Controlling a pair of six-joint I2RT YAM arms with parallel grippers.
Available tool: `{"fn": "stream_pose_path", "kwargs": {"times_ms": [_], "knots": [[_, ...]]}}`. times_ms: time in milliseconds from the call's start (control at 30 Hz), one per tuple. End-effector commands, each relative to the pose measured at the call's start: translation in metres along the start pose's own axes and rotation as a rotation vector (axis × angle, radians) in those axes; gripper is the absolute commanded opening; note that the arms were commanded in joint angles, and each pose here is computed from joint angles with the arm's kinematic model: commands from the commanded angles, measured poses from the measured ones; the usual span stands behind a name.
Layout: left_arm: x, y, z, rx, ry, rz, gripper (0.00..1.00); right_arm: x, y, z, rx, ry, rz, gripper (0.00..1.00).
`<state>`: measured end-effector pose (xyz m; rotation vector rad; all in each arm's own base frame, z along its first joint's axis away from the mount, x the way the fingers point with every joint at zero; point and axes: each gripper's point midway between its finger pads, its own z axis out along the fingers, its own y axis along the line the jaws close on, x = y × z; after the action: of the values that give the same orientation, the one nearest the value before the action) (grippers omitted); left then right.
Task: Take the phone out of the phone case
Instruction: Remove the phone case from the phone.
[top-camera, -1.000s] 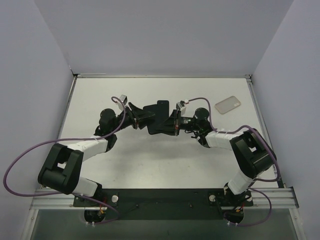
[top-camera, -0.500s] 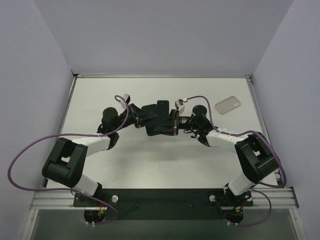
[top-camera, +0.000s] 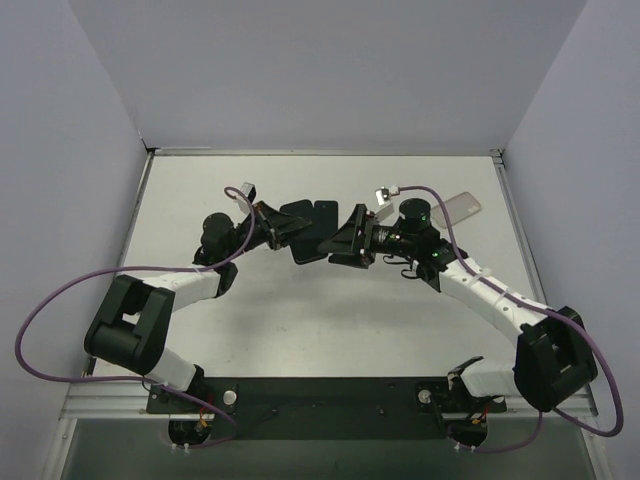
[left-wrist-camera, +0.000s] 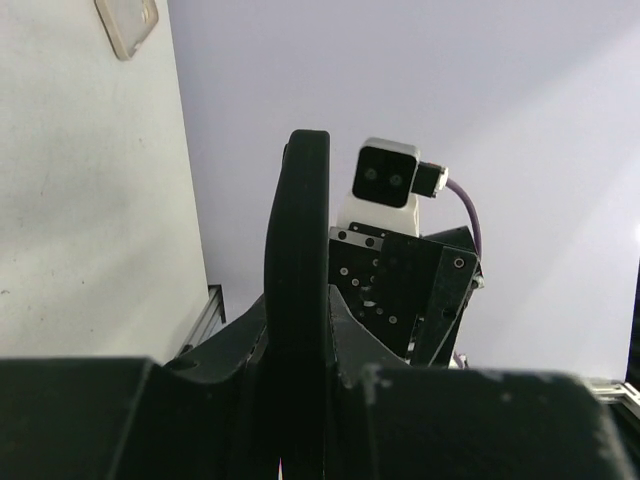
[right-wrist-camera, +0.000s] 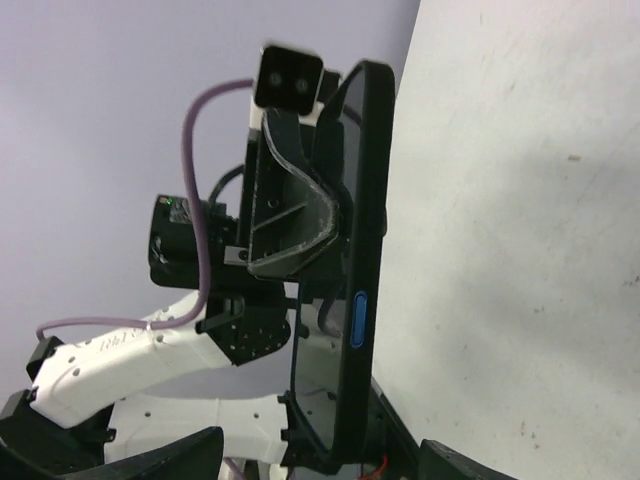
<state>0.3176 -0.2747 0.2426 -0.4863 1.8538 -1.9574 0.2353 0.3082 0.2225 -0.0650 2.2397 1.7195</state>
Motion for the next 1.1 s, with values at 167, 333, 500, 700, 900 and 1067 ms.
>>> {"fn": "stream_pose_path", "kwargs": {"times_ms": [167,333,500,700,900,1067], "knots": [[-0.014,-0.064,-0.004,0.195,-0.085,0.1,0.0,-0.021,0.016,-0.014,-0.004,-0.158,0.017,0.59],[-0.013,-0.068,-0.005,0.208,-0.088,0.098,0.0,-0.025,0.015,-0.01,-0.015,-0.175,0.025,0.47],[-0.012,-0.071,-0.007,0.211,-0.093,0.102,0.0,-0.031,0.017,-0.006,-0.033,-0.186,0.035,0.33],[-0.011,-0.075,-0.01,0.217,-0.097,0.108,0.0,-0.034,0.019,0.0,-0.067,-0.187,0.048,0.3],[-0.009,-0.076,-0.013,0.219,-0.105,0.108,0.0,-0.041,0.024,0.002,-0.097,-0.2,0.067,0.21],[-0.008,-0.081,-0.015,0.231,-0.112,0.115,0.0,-0.045,0.041,0.003,-0.185,-0.203,0.075,0.0]]}}
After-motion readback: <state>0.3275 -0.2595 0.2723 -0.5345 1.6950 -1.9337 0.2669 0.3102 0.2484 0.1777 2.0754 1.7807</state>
